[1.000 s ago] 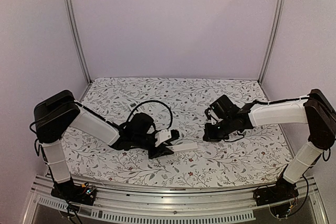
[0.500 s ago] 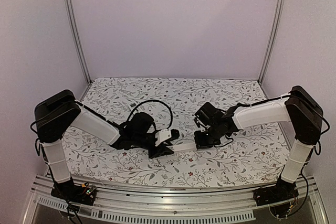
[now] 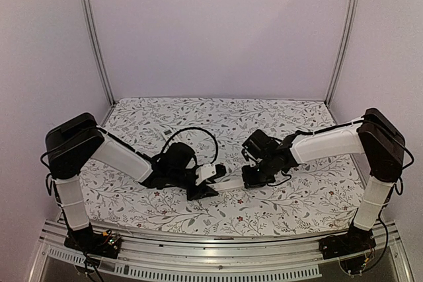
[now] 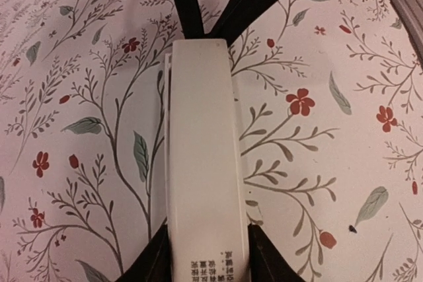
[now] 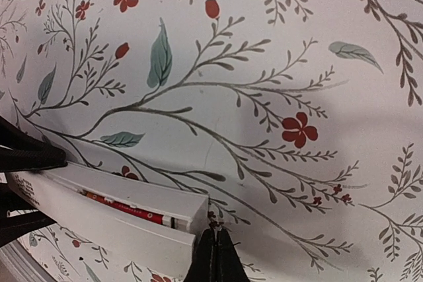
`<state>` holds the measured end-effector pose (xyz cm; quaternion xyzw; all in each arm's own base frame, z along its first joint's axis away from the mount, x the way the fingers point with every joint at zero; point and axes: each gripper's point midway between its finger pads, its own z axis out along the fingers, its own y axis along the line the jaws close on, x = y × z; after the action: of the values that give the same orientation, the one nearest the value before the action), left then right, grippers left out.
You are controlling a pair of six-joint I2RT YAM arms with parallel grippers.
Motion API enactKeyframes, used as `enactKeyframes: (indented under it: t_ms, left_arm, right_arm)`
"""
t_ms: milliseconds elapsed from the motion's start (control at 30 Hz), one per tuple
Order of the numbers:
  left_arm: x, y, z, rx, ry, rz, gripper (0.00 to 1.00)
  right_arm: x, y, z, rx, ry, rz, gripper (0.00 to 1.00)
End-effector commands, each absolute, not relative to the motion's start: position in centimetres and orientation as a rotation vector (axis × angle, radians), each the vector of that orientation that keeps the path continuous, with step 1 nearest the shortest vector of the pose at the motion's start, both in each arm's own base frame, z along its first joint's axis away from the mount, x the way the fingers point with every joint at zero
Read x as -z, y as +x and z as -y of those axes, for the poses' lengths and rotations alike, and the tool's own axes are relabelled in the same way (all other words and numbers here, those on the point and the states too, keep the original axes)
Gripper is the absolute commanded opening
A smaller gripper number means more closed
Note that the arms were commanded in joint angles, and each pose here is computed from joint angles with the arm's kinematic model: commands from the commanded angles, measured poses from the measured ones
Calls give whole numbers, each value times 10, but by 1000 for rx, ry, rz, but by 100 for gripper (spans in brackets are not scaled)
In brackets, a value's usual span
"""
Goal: Load the batteries into the remote control
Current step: Press the remote control at the center of the board, then adjust the remote control at the center of the board.
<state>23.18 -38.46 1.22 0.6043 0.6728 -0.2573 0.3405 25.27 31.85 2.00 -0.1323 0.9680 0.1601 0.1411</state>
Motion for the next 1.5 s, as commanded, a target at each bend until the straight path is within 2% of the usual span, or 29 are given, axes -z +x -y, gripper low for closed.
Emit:
enactKeyframes:
  t_ms: [0, 300, 433, 533, 867, 1467]
  left_arm:
    - [-5, 230, 377, 635, 1591, -1777, 37]
    - [-11, 231, 377, 634, 1586, -1768, 41]
    - [-17, 231, 377, 641, 1576, -1753, 47]
    - [-17, 234, 379, 650, 1564, -1757, 48]
    - [-21, 246, 405, 706, 1531, -1759, 56]
    - [-23, 244, 420, 706, 1575, -1764, 55]
  right_arm:
    - [-10, 252, -295, -399, -338, -2818, 0]
    - [-20, 266, -290, -403, -368, -2780, 3]
    - [-30, 270, -283, -470, -375, -2751, 11]
    - [-45, 275, -277, -542, -354, -2705, 15]
    - [-47, 276, -284, -636, -374, -2678, 24]
    - [-55, 278, -281, -643, -361, -2651, 26]
